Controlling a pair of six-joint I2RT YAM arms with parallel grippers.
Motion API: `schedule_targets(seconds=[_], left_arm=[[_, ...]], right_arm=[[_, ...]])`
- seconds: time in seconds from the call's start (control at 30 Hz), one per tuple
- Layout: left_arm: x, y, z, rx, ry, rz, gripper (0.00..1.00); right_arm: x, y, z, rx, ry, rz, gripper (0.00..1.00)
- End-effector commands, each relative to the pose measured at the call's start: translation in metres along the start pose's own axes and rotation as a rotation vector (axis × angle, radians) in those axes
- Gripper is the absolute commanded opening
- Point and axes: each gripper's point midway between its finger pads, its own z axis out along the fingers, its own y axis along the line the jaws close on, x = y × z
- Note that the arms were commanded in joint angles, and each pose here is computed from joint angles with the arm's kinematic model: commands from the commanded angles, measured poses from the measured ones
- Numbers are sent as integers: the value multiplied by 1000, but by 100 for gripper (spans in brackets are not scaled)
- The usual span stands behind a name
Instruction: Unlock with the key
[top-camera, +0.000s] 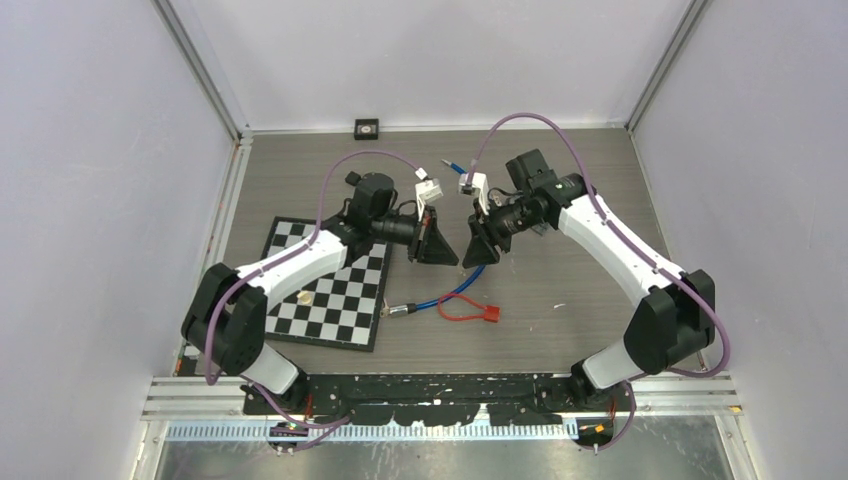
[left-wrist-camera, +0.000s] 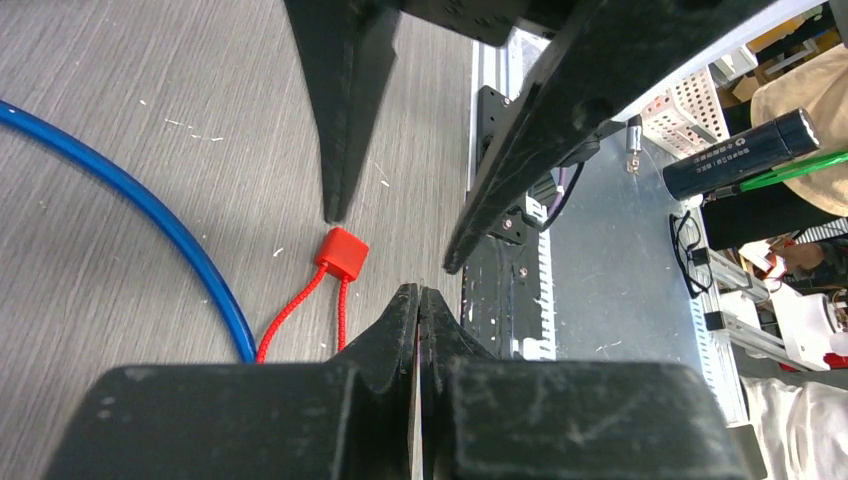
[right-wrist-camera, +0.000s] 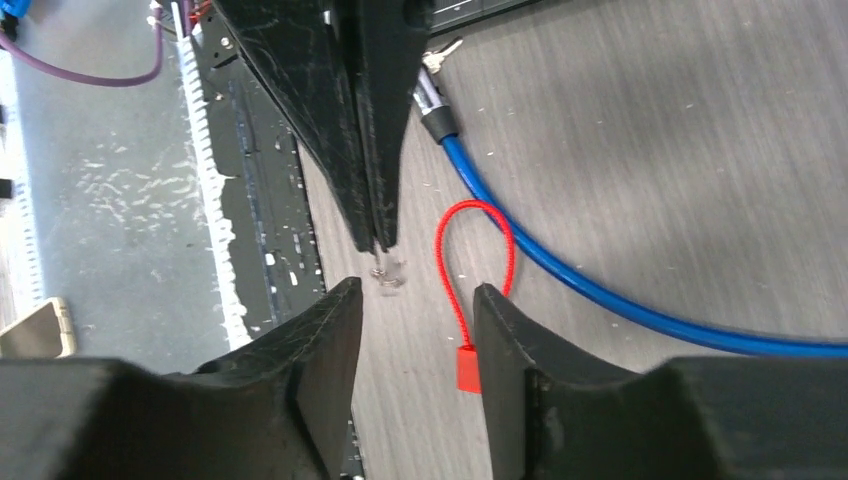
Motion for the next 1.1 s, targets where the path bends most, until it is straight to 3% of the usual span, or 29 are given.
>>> schedule_targets(seconds=[0.0,0.1,0.33,0.6,0.83,0.93,1.07], left_arm=[[-20,-16,-7,16,-58,88,0],[-23,-16,-11,7,-70,98,0],[-32,-20,-18,-8,-105,156,0],[-47,-35,-27,0,-229,257,0],[-59,-42,-30,42,-385,309,0],[-58,-39,-30,35,-404,308,0],[-59,-36,-31,23,-417,301,0]], right_arm=[[-16,-2,-16,51,-71,-40,57],[-18,-4,-25,73,-97,-34,62],[-32,5,-37,84,-168,-66,63],[-43,24,-19,-23,-159,-93,55],[-58,30,-7,-104,-248,-36,49],[-57,29,-7,-97,-254,-35,43],[-52,26,-5,-80,-249,-40,42]])
